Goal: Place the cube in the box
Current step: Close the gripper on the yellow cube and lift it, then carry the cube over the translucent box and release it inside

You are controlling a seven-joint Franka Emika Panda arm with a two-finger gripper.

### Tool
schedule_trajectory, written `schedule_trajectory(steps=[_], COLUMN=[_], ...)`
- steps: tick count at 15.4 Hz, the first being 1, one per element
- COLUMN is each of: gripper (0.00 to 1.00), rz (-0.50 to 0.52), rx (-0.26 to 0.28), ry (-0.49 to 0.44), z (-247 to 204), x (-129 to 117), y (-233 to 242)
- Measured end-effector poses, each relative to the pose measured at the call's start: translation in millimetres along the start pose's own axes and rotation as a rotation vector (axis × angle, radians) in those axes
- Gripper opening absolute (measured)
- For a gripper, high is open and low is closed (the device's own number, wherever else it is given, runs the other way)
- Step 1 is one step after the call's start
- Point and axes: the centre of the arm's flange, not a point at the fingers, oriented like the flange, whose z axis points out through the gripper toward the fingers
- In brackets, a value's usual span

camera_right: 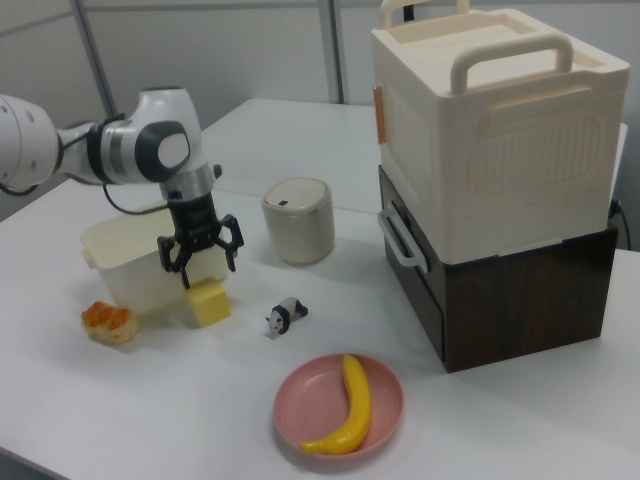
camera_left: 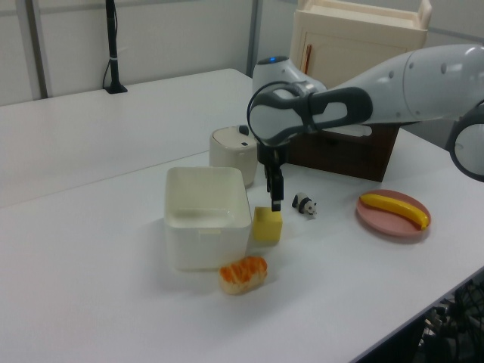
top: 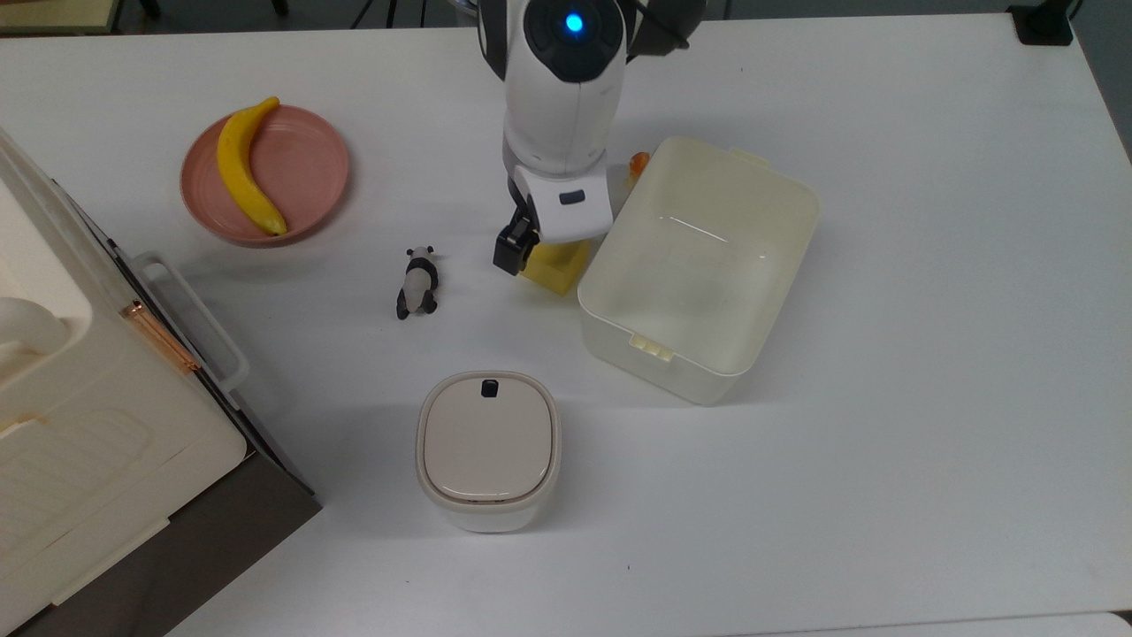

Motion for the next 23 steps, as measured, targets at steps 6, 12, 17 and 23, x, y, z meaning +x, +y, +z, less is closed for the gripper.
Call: schedule_trajectory(steps=[6,12,17,23], gripper=[0.94,0.58,0.54,0.55], rz=[-0.041,-0.038,-0.002,0.063], rx=[0.004,0.005,-0.034,-0.064], ry=[-0.049,-0.053,-0.02,0.109], z=[32,35,-3,-115], x=[10,10,-15,-46], y=[-10,-7,6,21])
